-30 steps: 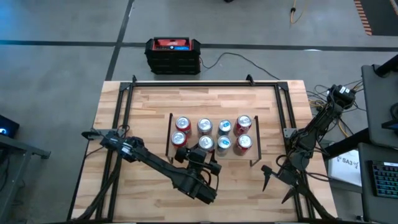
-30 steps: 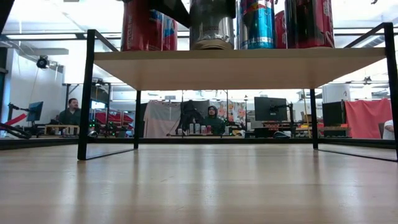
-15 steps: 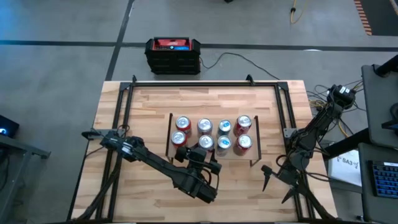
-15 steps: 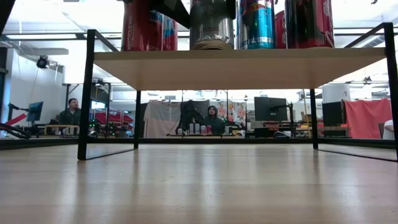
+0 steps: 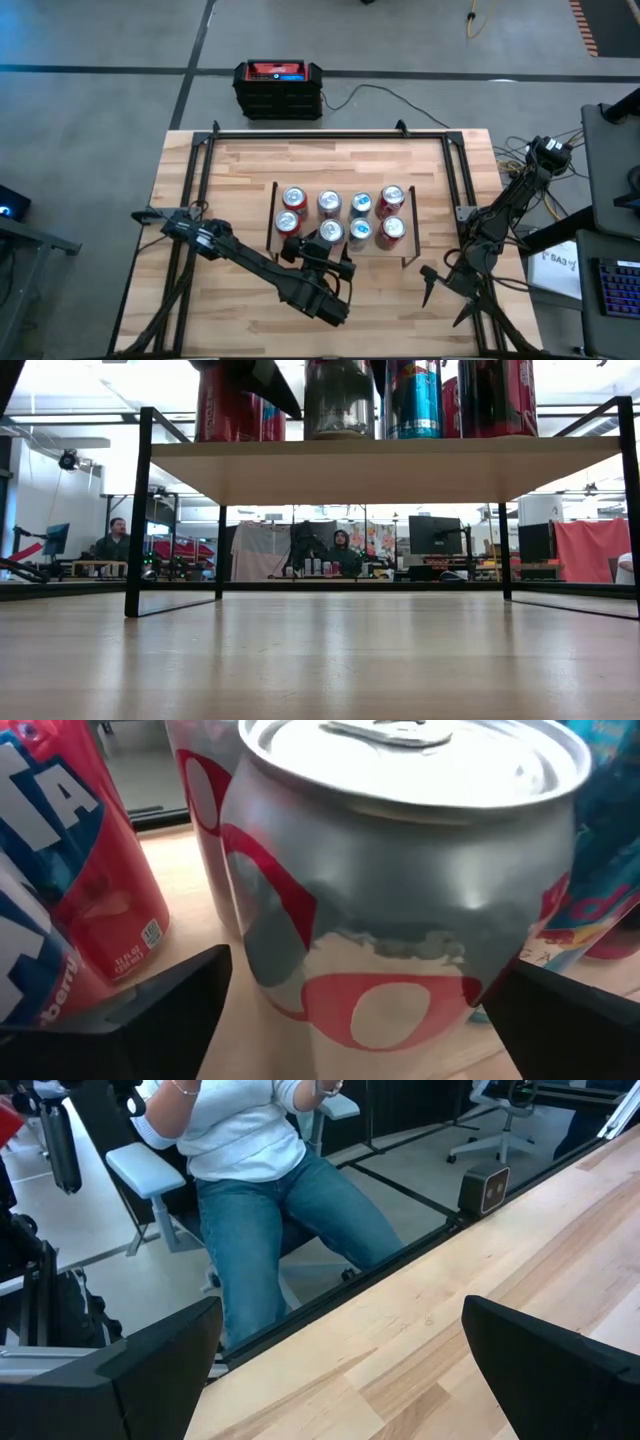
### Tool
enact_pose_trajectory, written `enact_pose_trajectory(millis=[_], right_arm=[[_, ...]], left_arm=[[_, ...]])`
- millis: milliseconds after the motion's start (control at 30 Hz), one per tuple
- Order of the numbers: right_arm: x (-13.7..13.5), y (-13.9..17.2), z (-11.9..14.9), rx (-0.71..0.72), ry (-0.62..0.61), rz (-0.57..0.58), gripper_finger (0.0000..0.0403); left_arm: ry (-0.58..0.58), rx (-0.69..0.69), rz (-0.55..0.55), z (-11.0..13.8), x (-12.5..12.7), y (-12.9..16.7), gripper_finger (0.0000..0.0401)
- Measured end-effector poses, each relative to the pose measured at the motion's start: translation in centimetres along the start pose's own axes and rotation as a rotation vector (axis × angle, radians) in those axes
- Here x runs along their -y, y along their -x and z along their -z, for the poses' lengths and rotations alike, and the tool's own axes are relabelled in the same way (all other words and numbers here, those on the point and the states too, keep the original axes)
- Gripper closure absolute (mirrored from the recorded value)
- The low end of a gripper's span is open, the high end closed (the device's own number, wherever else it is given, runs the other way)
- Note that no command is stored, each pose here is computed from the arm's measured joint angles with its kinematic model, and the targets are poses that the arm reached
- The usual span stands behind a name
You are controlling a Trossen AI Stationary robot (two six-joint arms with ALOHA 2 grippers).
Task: Place canned beverage on shelf
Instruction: Put the silver soda can on the shelf
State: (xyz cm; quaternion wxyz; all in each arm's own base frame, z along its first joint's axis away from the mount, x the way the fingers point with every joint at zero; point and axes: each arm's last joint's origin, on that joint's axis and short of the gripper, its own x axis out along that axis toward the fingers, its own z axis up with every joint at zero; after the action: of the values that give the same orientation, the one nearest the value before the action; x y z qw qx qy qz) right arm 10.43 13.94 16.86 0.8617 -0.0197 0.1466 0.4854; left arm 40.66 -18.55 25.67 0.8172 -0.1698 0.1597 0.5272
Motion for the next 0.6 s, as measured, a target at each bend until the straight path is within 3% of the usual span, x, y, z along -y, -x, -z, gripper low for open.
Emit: enact_pose_trajectory(millis=[600], right_arm=[[0.0,0.0,0.0,0.0,-0.001,0.0,0.0003]], left_arm=[[0.073,-0.113,0.041,0.9,-0.1,2.8,0.0005]])
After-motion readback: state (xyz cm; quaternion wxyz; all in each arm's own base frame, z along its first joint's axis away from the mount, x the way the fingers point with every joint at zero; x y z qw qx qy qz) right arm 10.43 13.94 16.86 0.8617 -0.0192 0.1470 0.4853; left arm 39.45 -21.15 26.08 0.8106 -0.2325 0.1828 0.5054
